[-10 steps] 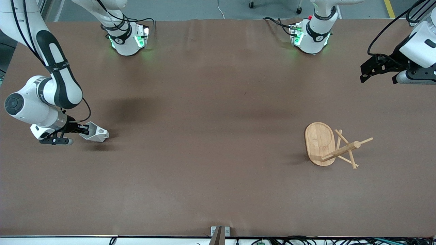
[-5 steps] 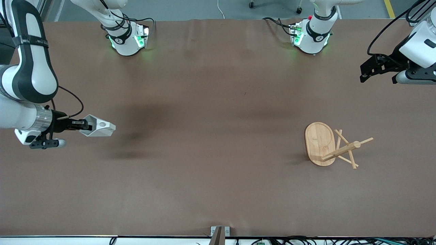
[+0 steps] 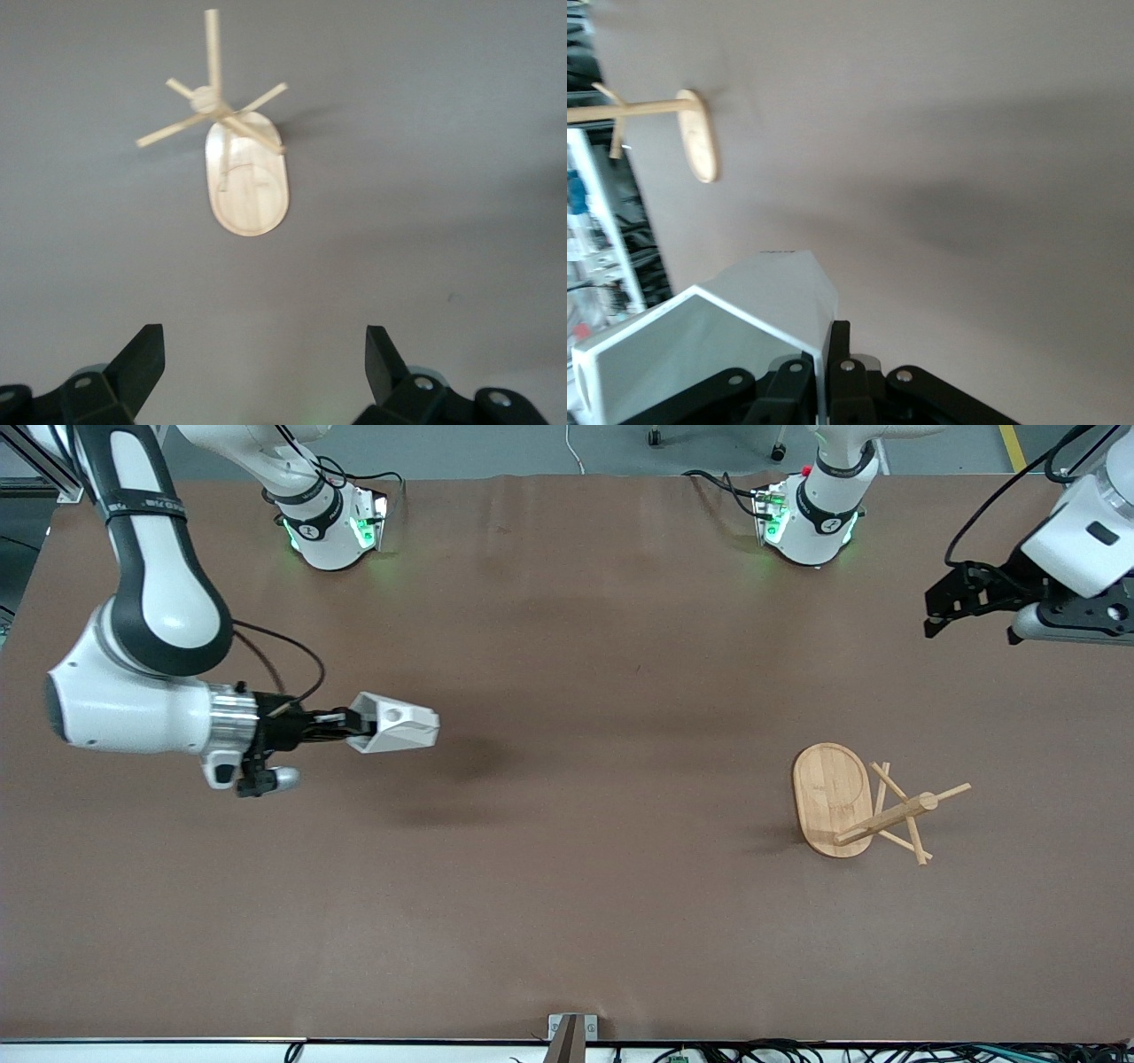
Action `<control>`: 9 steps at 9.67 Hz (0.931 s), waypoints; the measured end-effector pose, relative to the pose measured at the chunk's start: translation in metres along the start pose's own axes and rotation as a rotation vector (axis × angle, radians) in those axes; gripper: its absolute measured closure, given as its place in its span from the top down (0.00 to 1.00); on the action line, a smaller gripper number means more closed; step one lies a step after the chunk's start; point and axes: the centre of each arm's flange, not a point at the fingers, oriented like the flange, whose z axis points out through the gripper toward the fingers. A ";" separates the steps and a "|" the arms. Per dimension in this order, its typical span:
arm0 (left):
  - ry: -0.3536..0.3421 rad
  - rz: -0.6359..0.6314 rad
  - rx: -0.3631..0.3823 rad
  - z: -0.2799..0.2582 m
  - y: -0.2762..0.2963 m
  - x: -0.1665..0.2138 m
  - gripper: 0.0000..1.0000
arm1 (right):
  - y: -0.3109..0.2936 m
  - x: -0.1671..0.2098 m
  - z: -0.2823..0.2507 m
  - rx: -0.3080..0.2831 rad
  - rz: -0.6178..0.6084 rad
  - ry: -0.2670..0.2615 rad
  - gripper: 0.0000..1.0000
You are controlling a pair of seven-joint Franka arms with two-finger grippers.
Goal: Hang cup on rack
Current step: 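Lift the cup with the right gripper while the left gripper approaches, then grasp the cup's body with the left gripper beside the right gripper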
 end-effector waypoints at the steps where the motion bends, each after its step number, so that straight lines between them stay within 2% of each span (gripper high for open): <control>1: 0.002 0.066 -0.013 0.001 0.034 0.002 1.00 | -0.025 -0.004 0.028 0.081 0.007 0.008 0.04; 3: 0.044 0.230 -0.038 0.011 0.126 0.005 1.00 | -0.076 -0.022 0.079 0.219 0.014 -0.017 0.04; 5: 0.026 0.362 -0.123 0.029 0.206 -0.007 1.00 | -0.104 -0.037 0.112 0.337 0.029 -0.049 0.04; 7: 0.013 0.536 -0.187 0.047 0.250 -0.013 1.00 | -0.097 -0.045 0.133 0.449 0.000 -0.048 0.04; 9: 0.058 0.725 -0.210 0.057 0.275 -0.011 1.00 | -0.078 -0.057 0.154 0.547 -0.035 -0.078 0.04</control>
